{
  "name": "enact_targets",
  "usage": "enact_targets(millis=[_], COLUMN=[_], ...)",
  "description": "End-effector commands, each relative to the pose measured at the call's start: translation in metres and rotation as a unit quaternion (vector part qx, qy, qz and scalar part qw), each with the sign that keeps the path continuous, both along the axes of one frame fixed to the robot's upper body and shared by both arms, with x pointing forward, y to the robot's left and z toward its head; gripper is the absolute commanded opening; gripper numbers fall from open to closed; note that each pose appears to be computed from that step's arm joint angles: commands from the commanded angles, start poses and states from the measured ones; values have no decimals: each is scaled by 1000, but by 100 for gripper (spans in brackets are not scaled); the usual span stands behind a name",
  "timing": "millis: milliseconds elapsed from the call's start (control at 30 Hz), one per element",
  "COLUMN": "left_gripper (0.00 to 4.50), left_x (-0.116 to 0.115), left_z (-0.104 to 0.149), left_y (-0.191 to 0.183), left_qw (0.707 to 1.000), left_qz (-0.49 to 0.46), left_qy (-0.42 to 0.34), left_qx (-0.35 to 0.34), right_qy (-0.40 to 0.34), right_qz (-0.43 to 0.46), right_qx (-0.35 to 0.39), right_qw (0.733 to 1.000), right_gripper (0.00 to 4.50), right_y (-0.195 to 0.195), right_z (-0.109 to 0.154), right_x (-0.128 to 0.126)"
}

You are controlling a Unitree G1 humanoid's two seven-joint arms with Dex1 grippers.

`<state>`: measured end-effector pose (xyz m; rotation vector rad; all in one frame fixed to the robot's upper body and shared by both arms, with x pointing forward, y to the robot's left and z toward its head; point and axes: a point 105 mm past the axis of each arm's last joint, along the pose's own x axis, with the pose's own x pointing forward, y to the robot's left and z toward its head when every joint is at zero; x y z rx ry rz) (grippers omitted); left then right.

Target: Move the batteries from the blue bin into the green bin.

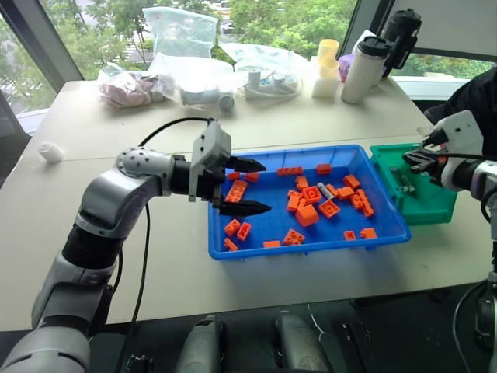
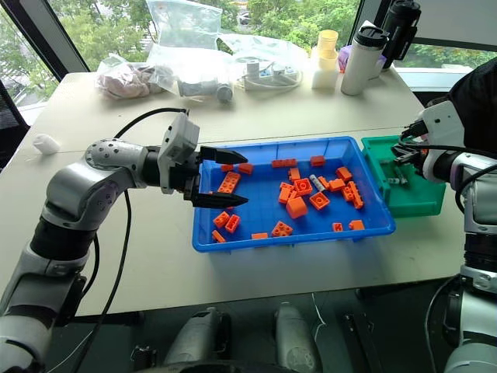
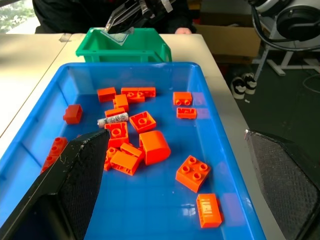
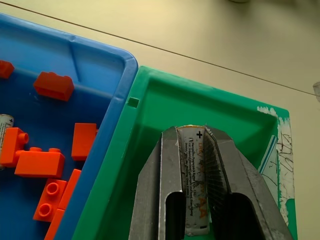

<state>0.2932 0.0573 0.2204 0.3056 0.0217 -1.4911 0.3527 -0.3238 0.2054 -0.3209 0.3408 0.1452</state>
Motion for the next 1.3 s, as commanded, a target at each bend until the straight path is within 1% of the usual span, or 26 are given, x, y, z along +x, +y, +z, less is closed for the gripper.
enact_targets(millis=[33,67,133,200,233,267,333,367,400,433,467,533,600,700,767,833,1000,1233,1300], left_gripper=[450,450,450,450,450,450,450,450,450,450,450,450,450,450,450,450,450,450,450], left_x=[1,3,6,7,7,6,6,6,6,7,8,11,12,9,7,5,-1,-3,-2], left_z=[5,2,-1,-1,-1,0,2,3,3,3,3,8,11,11,10,12,13,10,8], left_y=[0,2,5,6,7,7,7,8,9,10,11,10,8,6,7,6,7,9,9], left_qw=[1000,1000,1000,999,999,999,1000,999,999,999,999,998,997,998,998,998,998,998,998], left_qz=[-4,2,12,16,17,16,16,19,20,25,29,38,40,32,33,34,36,43,44], left_qy=[-23,-24,-25,-25,-26,-25,-25,-26,-27,-32,-39,-49,-60,-51,-51,-51,-48,-45,-45], left_qx=[4,11,16,14,14,13,10,10,10,14,20,8,3,-4,-3,-9,-11,-3,0], right_qy=[-33,-28,-19,-18,-20,-25,-38,-61,-77,-95,-102,-92,-59,-18,25,52,86,90,95], right_qz=[-35,-47,-61,-71,-77,-80,-81,-74,-69,-33,8,106,159,184,203,213,220,213,222], right_qx=[-8,-3,-2,-7,-12,-16,-24,-31,-36,-30,-20,13,24,27,31,27,4,-31,-28], right_qw=[999,998,998,997,997,996,996,995,994,994,995,990,985,982,978,975,972,972,970], right_gripper=[2,2,110,190,249,292,404,445,445,445,445,445,445,445,445,445,445,445,445], right_y=[-15,-21,-29,-34,-36,-38,-39,-36,-34,-18,1,46,73,91,104,110,109,99,102], right_z=[13,8,2,0,0,2,10,21,29,40,47,49,38,19,-4,-20,-43,-51,-54], right_x=[-3,-4,-5,-4,-4,-3,0,3,4,7,8,6,1,-2,-6,-10,-15,-10,-10])
